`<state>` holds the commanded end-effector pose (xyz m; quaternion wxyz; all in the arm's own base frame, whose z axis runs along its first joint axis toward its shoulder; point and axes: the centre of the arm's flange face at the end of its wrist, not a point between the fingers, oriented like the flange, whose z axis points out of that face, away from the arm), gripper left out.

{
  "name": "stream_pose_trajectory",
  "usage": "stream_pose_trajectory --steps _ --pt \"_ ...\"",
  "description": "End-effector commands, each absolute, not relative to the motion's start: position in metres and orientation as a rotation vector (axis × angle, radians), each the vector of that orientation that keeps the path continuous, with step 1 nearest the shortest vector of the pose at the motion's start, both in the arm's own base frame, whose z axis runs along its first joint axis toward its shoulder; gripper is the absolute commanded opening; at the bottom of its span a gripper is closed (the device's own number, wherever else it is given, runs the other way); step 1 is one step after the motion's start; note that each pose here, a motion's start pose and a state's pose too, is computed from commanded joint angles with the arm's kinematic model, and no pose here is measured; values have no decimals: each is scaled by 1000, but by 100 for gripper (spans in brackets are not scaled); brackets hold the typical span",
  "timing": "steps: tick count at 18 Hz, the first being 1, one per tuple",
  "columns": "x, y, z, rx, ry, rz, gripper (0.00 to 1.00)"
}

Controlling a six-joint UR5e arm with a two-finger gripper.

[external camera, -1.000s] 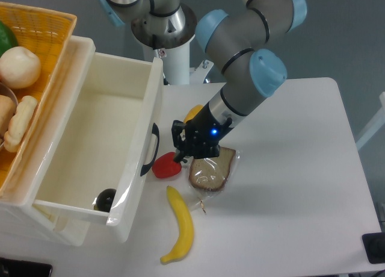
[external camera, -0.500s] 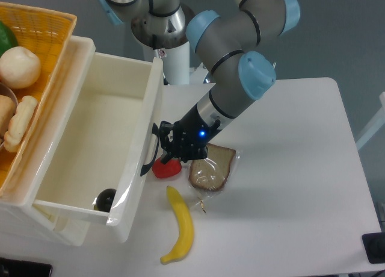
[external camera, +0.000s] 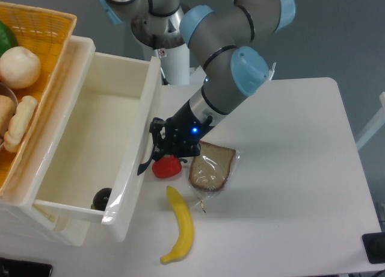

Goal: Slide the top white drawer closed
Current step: 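Push the drawer front with the gripper, sliding the drawer into the cabinet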

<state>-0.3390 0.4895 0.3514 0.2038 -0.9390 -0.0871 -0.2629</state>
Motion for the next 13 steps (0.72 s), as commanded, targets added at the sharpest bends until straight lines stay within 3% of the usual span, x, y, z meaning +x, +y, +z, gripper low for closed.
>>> stream_pose_trajectory --steps 13 --pt "-293 515 357 -2645 -247 -783 3"
